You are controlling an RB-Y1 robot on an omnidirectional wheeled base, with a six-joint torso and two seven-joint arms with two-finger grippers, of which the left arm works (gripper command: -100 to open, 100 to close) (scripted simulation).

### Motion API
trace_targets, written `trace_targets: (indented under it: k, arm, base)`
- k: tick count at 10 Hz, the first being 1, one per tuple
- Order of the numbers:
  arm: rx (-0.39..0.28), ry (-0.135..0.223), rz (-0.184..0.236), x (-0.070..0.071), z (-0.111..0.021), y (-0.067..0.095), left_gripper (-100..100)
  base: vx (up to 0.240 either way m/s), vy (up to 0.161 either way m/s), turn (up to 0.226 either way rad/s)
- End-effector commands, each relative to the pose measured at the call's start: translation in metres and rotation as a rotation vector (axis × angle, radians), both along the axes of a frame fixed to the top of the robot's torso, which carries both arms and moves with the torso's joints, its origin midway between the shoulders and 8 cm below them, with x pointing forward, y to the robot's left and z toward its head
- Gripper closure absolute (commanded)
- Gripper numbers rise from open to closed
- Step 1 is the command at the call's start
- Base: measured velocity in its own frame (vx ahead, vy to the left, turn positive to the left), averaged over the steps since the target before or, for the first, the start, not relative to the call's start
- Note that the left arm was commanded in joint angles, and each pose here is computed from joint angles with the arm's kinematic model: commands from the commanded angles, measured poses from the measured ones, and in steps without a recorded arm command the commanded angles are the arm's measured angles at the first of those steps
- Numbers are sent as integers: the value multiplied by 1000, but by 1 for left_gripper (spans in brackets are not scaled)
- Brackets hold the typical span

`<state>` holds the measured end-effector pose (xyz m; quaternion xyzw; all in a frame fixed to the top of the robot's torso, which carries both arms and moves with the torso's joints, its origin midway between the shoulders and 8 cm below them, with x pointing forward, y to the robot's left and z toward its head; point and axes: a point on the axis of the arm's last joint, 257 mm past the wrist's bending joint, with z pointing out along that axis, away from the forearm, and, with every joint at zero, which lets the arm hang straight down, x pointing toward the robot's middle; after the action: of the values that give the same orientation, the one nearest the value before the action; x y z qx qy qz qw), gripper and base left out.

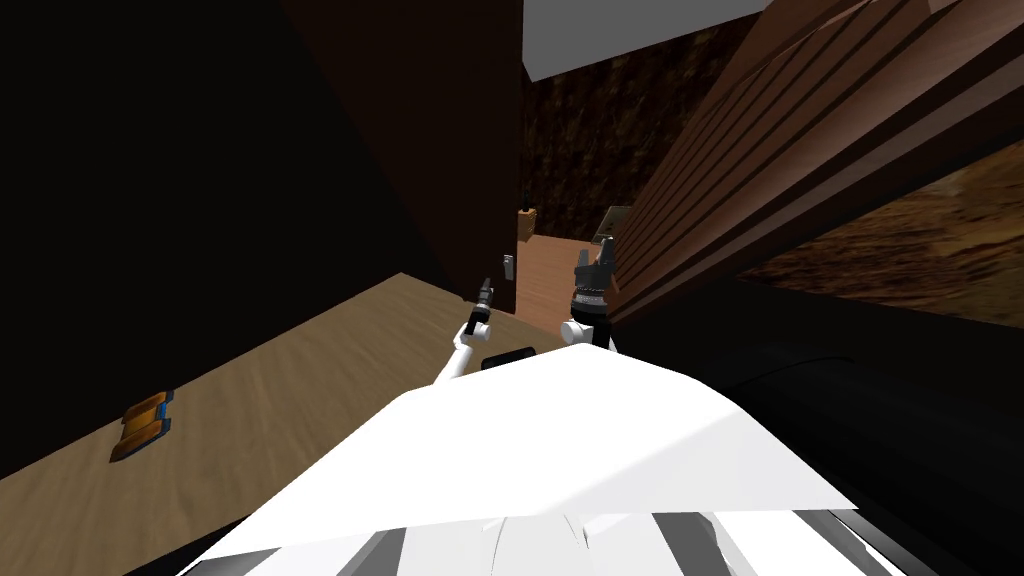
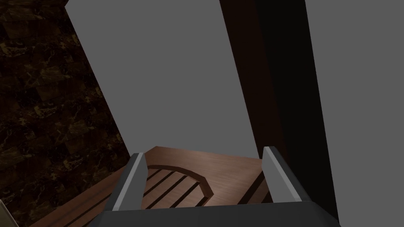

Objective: Push the door open

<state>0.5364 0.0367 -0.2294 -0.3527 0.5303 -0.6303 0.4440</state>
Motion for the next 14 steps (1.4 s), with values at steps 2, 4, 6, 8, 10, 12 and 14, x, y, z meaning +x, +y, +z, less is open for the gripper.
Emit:
trace_targets:
  k: [2, 4, 6, 8, 10, 12, 14]
  arm:
    - [7, 33, -24, 3, -12, -14, -100]
    - [14, 58, -41, 5, -21, -24, -100]
    - [20, 78, -56, 6, -29, -33, -100]
    - [26, 99, -71, 7, -37, -42, -100]
    - [32, 116, -84, 7, -44, -50, -100]
    - [41, 140, -101, 7, -52, -61, -100]
    - [45, 152, -110, 7, -56, -67, -100]
  base:
    - [68, 79, -95]
    - [58, 79, -90]
    - [54, 85, -71]
    - [65, 98, -83]
    - [58, 80, -75]
    - [72, 84, -74]
    - [72, 110, -65]
